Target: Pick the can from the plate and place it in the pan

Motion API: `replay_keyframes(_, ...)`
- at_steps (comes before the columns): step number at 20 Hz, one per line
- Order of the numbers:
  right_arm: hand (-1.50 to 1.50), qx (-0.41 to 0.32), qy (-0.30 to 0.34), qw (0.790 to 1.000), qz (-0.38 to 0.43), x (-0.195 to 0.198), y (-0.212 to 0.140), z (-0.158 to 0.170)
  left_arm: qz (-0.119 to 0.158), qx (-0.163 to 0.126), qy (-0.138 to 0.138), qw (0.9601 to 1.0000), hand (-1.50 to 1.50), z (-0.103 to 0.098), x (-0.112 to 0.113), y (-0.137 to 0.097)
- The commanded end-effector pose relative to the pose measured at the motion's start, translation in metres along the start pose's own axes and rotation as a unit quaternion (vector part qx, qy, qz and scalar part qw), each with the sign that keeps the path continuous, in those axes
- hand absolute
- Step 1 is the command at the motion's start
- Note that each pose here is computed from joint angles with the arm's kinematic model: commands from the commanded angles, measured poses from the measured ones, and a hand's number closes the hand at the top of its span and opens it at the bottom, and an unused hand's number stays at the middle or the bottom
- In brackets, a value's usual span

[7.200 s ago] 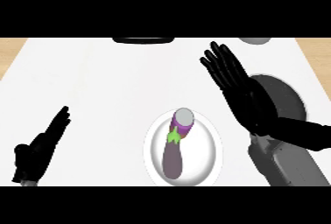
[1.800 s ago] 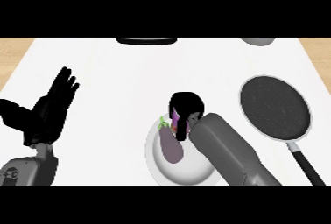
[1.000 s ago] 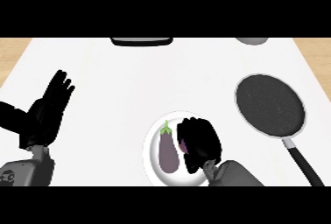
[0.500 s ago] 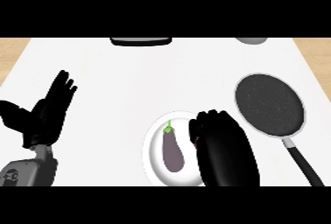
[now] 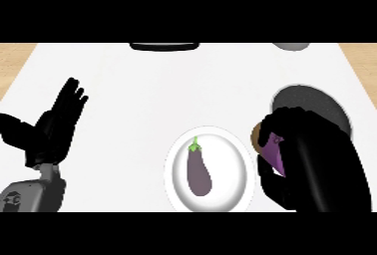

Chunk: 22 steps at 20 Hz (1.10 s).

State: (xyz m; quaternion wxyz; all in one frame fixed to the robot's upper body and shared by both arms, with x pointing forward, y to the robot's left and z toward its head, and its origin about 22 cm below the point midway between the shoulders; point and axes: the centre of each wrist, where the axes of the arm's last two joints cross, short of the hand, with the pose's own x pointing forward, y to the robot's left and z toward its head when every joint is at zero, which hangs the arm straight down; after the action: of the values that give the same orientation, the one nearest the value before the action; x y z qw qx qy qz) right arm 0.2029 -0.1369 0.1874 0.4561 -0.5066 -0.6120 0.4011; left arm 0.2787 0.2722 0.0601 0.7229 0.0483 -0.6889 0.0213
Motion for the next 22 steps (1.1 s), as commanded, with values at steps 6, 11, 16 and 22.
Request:
replay_keyframes(6, 1.50, -0.043, 0.063, 0.996, -0.038, -0.101, 0.010, -0.041, -0.001, -0.004, -0.003, 1.0000, 0.00, 0.004, 0.003, 0.002)
replay_keyframes(11, 1.50, -0.060, 0.092, 0.992, -0.055, -0.156, 0.003, -0.078, 0.002, 0.002, 0.001, 1.0000, 0.00, 0.000, 0.013, 0.000)
replay_keyframes(16, 1.50, -0.052, 0.072, 0.994, -0.059, -0.218, 0.042, -0.086, 0.002, -0.004, 0.001, 1.0000, 0.00, -0.004, 0.020, 0.001)
replay_keyframes(22, 1.50, -0.006, 0.038, 0.995, -0.093, -0.241, 0.092, -0.099, 0.004, -0.011, -0.005, 0.9999, 0.00, 0.009, 0.000, 0.005)
